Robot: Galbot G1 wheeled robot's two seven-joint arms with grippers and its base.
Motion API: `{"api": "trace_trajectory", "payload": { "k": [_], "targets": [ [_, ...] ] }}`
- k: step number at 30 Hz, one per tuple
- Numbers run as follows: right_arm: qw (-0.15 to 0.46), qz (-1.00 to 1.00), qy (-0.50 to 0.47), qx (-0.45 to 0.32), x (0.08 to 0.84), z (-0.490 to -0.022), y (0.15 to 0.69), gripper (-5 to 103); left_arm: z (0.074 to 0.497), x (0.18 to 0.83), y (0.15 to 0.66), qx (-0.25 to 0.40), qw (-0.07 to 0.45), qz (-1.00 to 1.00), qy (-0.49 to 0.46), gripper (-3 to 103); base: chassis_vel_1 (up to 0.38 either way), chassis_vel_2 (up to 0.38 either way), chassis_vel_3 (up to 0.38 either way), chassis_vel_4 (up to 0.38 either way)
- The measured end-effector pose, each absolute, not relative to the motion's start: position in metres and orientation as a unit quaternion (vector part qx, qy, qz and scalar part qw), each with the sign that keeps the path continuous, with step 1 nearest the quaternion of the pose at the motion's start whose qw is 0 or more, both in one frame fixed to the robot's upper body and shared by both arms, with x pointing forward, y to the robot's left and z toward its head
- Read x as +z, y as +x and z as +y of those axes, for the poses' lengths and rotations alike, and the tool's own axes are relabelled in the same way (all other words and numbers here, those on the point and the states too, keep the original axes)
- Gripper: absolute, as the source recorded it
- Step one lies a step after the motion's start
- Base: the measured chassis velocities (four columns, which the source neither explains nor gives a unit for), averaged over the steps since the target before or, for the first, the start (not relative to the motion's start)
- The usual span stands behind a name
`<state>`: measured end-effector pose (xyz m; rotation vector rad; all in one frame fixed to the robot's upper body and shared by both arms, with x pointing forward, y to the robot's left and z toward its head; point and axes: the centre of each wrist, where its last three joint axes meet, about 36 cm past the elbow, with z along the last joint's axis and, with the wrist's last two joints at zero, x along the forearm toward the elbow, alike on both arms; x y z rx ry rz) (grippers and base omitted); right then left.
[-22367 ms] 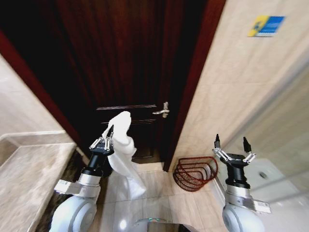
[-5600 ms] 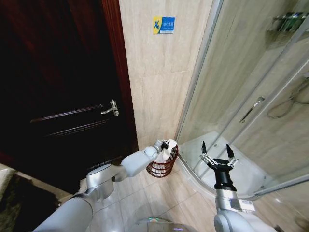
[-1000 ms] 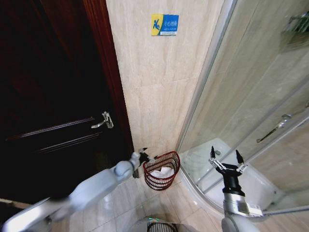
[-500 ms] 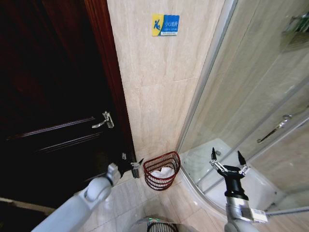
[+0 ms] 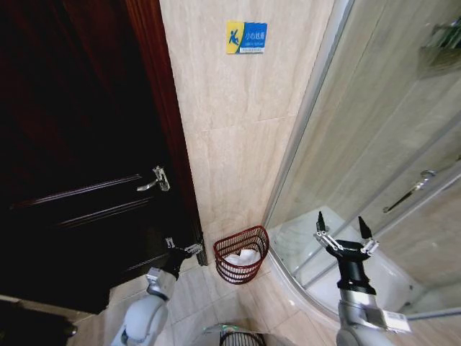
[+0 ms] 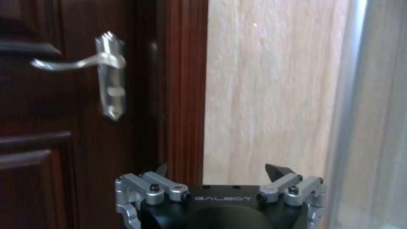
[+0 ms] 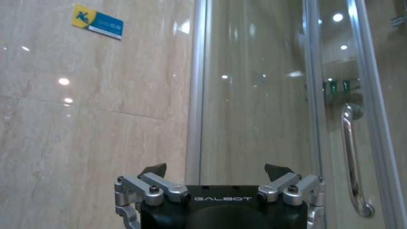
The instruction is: Discard the used towel into the hamper.
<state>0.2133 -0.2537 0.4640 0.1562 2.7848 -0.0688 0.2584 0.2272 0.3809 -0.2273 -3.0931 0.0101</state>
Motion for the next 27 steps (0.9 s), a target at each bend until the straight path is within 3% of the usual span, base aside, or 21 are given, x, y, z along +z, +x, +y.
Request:
{"api": "trace_trajectory", "payload": {
  "k": [11,27],
  "targets": [
    [0.182,0.982,0.041,-0.021,0.468,-0.256,0.211,100,0.204,0.397,0.253,0.04,-0.028,-0.999,-0.004,100,0.0,0.0,0.0,0.0],
    [0.186,0.982,0.031,-0.017,0.473,-0.258,0.213,100,0.229,0.425,0.27,0.011,-0.062,-0.998,-0.004,100,0.0,0.0,0.0,0.0]
  ]
}}
